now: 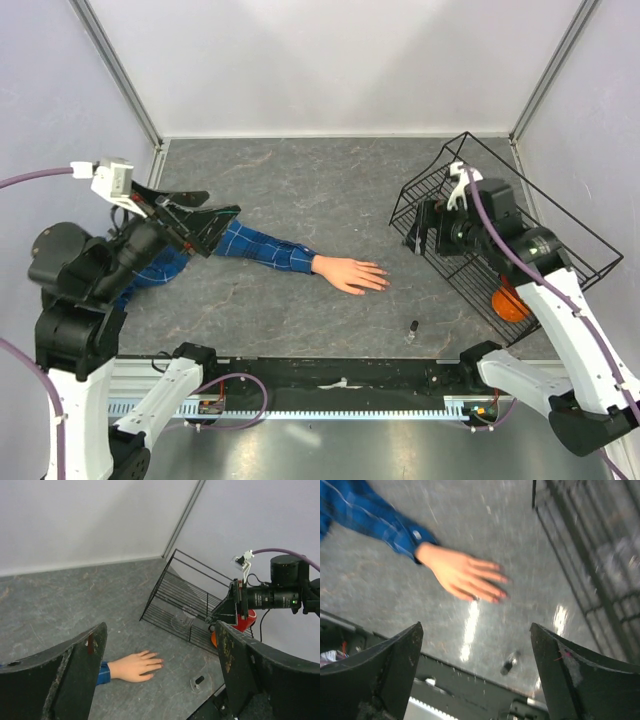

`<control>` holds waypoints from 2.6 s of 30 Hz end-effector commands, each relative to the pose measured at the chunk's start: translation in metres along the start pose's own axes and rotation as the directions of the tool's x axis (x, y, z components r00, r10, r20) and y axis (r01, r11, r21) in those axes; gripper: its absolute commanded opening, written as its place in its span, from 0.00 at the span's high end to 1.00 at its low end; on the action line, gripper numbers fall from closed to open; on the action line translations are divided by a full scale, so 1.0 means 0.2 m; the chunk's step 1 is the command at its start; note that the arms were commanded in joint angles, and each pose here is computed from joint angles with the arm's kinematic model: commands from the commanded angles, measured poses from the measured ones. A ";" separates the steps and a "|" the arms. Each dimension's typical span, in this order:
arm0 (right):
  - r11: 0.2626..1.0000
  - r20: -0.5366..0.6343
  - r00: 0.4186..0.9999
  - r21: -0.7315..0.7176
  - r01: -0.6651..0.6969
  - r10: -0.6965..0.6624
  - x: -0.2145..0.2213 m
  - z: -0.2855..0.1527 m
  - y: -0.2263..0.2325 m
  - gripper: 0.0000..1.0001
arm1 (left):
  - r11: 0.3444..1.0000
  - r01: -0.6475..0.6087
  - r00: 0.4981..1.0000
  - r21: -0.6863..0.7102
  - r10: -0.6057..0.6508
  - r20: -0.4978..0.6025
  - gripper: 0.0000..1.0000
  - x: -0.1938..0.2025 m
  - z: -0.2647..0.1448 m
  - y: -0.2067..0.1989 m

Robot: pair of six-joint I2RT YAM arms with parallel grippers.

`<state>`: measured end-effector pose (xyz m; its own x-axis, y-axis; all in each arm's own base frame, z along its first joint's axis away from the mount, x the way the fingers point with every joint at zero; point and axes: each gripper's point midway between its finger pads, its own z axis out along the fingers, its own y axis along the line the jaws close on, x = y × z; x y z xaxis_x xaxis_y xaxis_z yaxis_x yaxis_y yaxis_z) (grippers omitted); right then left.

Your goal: Paint the nails

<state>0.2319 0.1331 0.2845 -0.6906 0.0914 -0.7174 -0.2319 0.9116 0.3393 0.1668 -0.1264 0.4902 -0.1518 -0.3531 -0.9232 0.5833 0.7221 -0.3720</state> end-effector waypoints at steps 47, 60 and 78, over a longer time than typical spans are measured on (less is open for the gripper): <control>0.819 -0.283 0.907 0.564 -0.105 0.311 1.20 0.31 -0.21 0.48 | 0.980 0.198 0.951 0.022 -0.187 -0.246 0.16 0.69 0.14 0.23; 0.806 -0.247 0.923 0.583 -0.102 0.295 1.19 0.32 -0.25 0.57 | 0.978 0.205 0.948 0.024 -0.192 -0.254 0.16 0.70 0.14 0.23; 0.815 -0.221 0.955 0.579 -0.035 0.198 1.10 0.35 -0.26 1.00 | 0.977 0.208 0.928 0.055 -0.180 -0.326 0.16 0.83 0.11 0.24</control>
<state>0.1261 0.1298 0.0572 -0.8745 0.2192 -0.4327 0.2633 0.9637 -0.0439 0.1900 -0.1594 0.3273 -0.5056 -0.3074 -0.8061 0.5344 0.6220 -0.5723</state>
